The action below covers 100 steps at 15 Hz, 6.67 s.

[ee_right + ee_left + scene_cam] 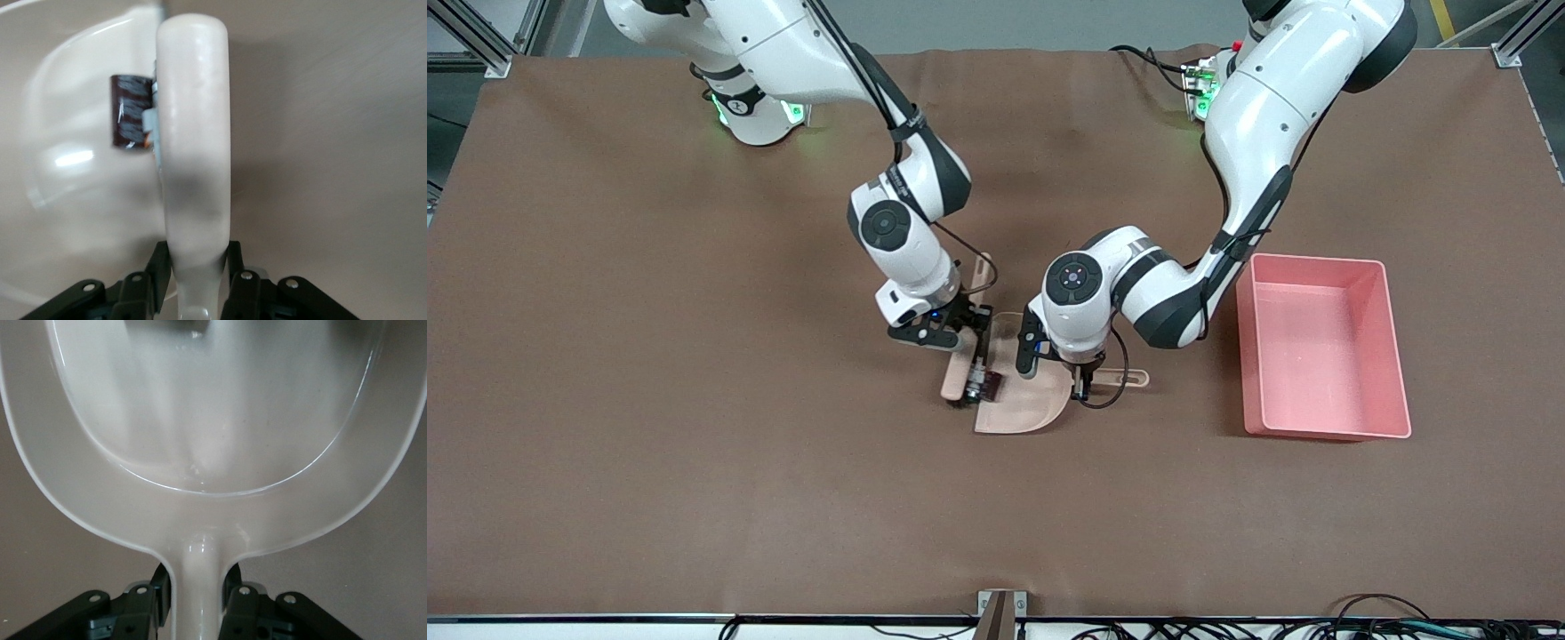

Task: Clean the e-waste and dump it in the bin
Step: 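Sweep the switch and capacitor into the dustpan with the right gripper, then carry the loaded dustpan to the pink bin with the left gripper, then tilt the dustpan over the bin while the right gripper lowers the brush, then return the dustpan to the table with the left gripper and release it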

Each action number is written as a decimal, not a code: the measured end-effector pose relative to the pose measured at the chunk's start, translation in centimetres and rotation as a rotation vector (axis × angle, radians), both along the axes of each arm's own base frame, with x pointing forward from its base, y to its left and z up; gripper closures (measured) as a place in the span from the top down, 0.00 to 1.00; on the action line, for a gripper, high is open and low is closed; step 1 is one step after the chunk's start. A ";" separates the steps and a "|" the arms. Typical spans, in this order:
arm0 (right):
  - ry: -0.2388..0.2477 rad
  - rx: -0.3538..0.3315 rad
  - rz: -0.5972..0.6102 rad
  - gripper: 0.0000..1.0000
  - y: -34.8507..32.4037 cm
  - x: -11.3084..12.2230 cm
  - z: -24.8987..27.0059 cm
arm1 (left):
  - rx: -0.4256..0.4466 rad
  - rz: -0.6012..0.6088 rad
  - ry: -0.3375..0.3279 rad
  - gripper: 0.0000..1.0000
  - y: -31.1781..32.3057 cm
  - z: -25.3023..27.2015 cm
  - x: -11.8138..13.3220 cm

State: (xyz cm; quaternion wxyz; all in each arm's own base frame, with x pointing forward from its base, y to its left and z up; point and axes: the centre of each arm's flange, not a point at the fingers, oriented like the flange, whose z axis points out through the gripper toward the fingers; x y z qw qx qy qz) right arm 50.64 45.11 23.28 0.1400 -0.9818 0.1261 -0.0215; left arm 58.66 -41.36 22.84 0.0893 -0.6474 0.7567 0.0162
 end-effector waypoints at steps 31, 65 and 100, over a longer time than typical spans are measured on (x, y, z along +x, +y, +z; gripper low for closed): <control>0.108 -0.161 0.131 0.39 -39.1 11.5 16.0 | -0.117 0.242 -0.022 0.34 1.9 11.8 2.8; 0.107 -0.214 0.143 0.64 -49.2 3.7 -0.4 | 0.250 -0.037 0.070 0.34 51.0 13.9 1.5; 0.108 -0.298 0.222 1.00 -50.9 5.2 39.5 | -0.141 0.077 -0.048 0.34 3.3 0.1 -2.3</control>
